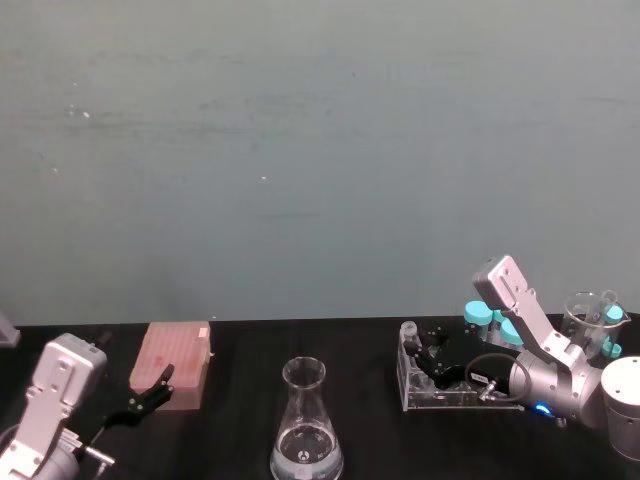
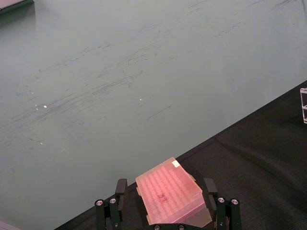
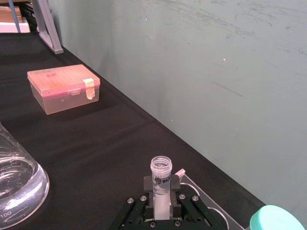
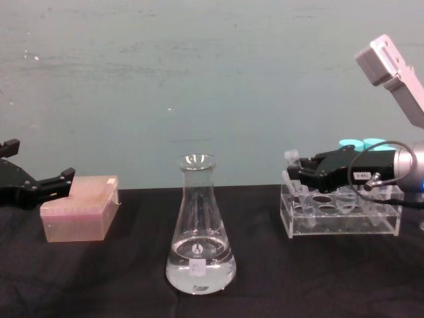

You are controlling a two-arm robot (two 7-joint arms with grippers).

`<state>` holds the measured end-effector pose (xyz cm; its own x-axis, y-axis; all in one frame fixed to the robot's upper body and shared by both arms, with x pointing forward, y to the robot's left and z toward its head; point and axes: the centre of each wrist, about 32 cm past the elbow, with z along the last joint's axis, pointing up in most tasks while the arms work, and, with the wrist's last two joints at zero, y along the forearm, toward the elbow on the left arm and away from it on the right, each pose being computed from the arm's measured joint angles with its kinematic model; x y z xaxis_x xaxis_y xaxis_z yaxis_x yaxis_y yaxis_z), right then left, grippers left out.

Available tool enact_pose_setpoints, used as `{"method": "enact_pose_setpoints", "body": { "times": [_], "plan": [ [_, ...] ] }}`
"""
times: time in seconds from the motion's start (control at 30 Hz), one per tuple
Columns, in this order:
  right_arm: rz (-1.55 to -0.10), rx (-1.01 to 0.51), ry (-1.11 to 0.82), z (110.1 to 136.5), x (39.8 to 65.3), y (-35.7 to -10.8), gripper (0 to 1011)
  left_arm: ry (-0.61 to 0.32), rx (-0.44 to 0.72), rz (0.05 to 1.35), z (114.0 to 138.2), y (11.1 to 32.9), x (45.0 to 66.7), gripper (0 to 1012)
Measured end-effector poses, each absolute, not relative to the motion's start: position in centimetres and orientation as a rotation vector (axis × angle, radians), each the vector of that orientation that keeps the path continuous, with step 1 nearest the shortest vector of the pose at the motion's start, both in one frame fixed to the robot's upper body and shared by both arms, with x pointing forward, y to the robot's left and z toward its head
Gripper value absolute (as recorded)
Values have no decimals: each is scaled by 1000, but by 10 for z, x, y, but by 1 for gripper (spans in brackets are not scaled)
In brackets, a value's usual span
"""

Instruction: Pour the liquid from the test tube into the beaker using one hand.

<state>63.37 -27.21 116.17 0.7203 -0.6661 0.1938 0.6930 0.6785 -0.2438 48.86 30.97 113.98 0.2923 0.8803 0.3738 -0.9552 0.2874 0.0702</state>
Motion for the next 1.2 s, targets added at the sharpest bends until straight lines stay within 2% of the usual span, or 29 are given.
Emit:
{"method": "enact_pose_setpoints", "body": {
  "times": [0.33, 1.2],
  "plan": [
    [-762, -298, -110, 1167, 631, -273, 194, -285, 305, 1248, 1140, 310, 489, 1000],
    [-754, -189, -201, 1207, 626, -266, 194, -285, 305, 1248, 1140, 310, 489, 1000]
  ]
}}
